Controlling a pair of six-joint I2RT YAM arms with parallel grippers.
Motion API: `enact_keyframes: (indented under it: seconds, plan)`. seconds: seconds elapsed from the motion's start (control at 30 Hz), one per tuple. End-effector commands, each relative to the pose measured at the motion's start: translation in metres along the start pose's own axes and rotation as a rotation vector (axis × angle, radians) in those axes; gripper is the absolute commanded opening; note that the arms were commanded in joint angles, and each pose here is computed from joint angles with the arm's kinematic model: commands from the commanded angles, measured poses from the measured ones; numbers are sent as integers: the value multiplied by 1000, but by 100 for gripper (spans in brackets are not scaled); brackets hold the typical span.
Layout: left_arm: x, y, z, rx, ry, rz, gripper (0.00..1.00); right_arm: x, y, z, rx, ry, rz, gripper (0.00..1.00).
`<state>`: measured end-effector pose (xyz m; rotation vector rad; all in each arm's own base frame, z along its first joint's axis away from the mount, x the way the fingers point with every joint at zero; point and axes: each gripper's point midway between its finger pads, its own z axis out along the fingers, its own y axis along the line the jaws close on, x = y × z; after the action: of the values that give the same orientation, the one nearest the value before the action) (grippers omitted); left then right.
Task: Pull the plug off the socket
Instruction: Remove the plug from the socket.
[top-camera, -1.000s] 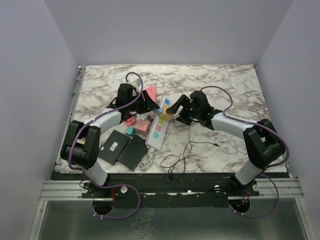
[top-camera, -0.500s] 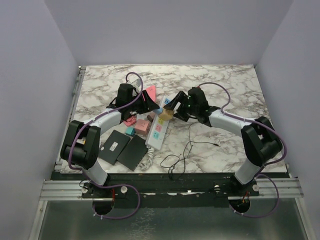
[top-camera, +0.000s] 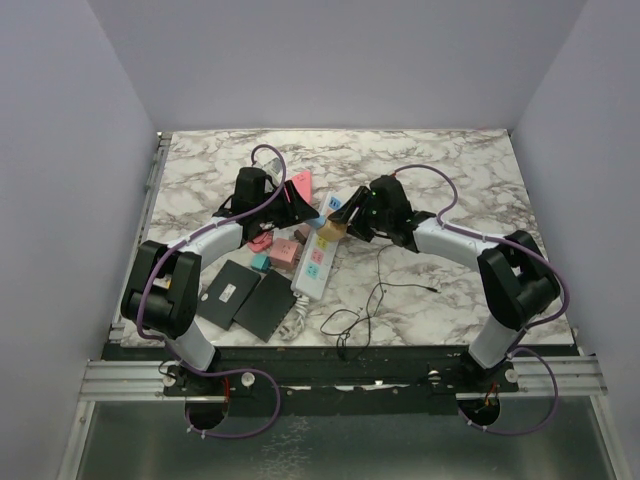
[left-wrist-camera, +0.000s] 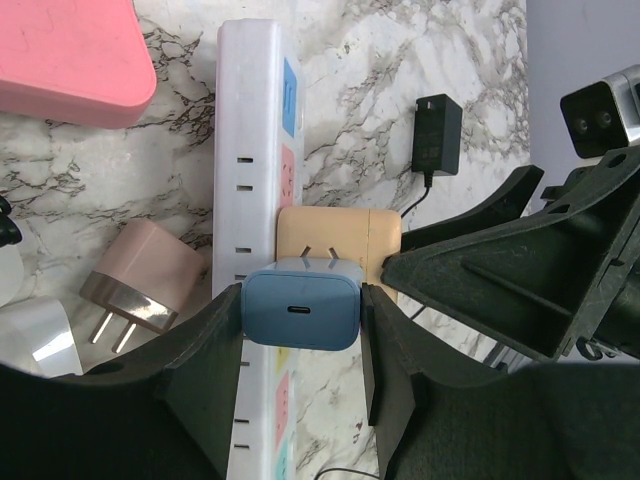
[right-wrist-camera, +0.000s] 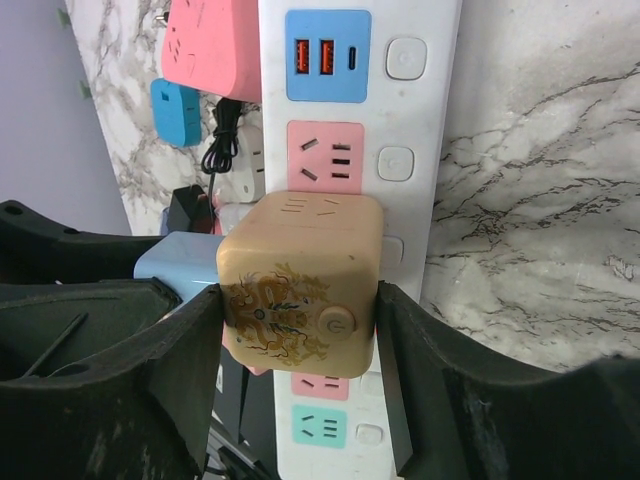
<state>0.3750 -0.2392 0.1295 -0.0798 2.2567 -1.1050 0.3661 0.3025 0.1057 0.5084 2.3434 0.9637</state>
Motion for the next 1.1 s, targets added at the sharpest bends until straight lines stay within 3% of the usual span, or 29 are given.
enact_keyframes:
  seconds: [0.0, 0.33, 0.47, 1.07]
  plan:
    - [15, -3, -3, 15, 44, 1, 0, -6, 3, 2, 35, -42, -28, 49]
    - [11, -7, -5, 21, 32, 26, 0, -8, 2, -8, 61, -92, -97, 5]
    - [8, -9, -6, 27, 18, 55, 0, -11, -1, -8, 87, -103, -142, 0]
    - [6, -29, -7, 107, -25, 107, 0, -19, -14, -9, 178, -157, -182, 0]
